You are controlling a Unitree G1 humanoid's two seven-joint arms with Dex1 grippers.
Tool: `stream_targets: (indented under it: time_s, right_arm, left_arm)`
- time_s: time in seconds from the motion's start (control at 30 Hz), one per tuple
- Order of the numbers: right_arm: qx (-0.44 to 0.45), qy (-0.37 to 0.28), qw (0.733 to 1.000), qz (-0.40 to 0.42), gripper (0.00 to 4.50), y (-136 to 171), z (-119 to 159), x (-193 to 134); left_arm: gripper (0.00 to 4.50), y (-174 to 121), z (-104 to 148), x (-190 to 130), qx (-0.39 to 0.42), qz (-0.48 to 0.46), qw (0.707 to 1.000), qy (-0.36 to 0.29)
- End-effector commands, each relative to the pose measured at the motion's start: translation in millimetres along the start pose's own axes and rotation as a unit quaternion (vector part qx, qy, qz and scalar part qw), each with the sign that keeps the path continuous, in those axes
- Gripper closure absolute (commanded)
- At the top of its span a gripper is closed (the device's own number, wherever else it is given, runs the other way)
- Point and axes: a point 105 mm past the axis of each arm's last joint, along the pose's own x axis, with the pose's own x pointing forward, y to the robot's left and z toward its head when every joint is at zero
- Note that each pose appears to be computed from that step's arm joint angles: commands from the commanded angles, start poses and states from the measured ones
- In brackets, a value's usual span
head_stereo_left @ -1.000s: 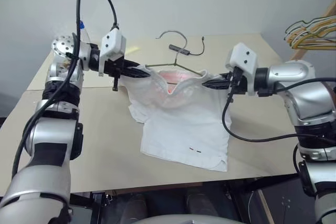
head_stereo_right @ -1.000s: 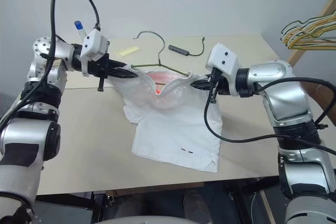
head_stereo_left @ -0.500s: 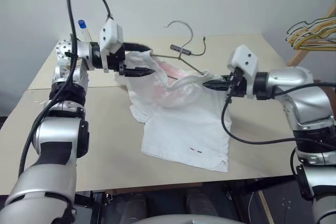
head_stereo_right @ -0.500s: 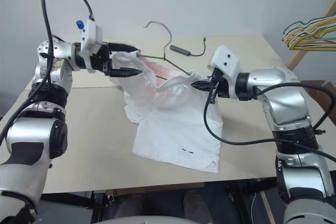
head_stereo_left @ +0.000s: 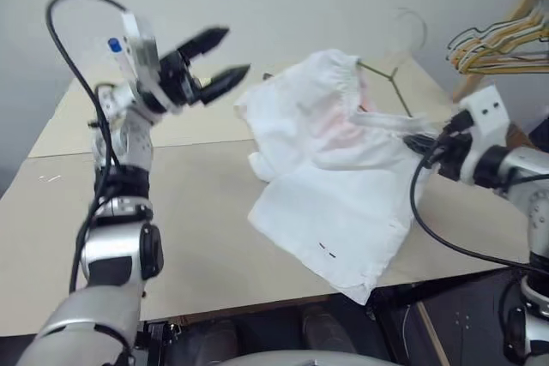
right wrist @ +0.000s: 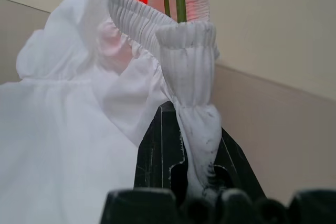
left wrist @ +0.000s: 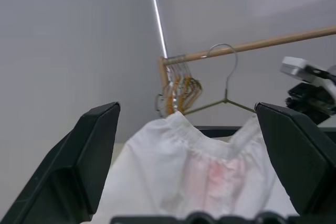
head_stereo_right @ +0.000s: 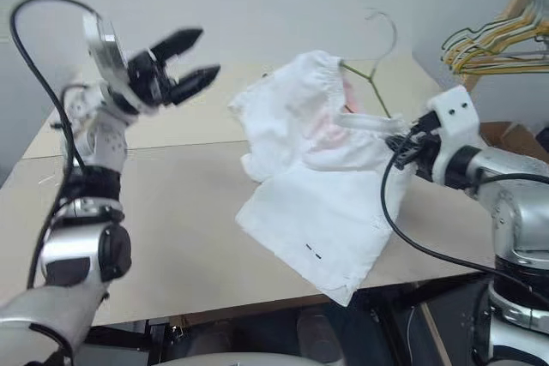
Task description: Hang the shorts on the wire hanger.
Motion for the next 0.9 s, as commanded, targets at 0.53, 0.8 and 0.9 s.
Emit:
stream_targets:
  time_s: [0.53, 0.8, 0.9]
  right_arm:
    - [0.108, 0.056, 0.924, -0.363, 4.50, -118, 12, -84]
    - [0.167, -0.008, 0.873, -0.458, 4.50, -140, 25, -73]
    - [0.197, -0.022, 0.846, -0.495, 4.50, -151, 27, -65]
  left_arm:
    - [0.05, -39, 25, 29, 0.004, -0.091, 0.995, -0.036]
    - [0.05, -44, 20, 34, -0.004, -0.082, 0.996, -0.034]
    - [0.05, -47, 18, 36, -0.003, -0.079, 0.996, -0.033]
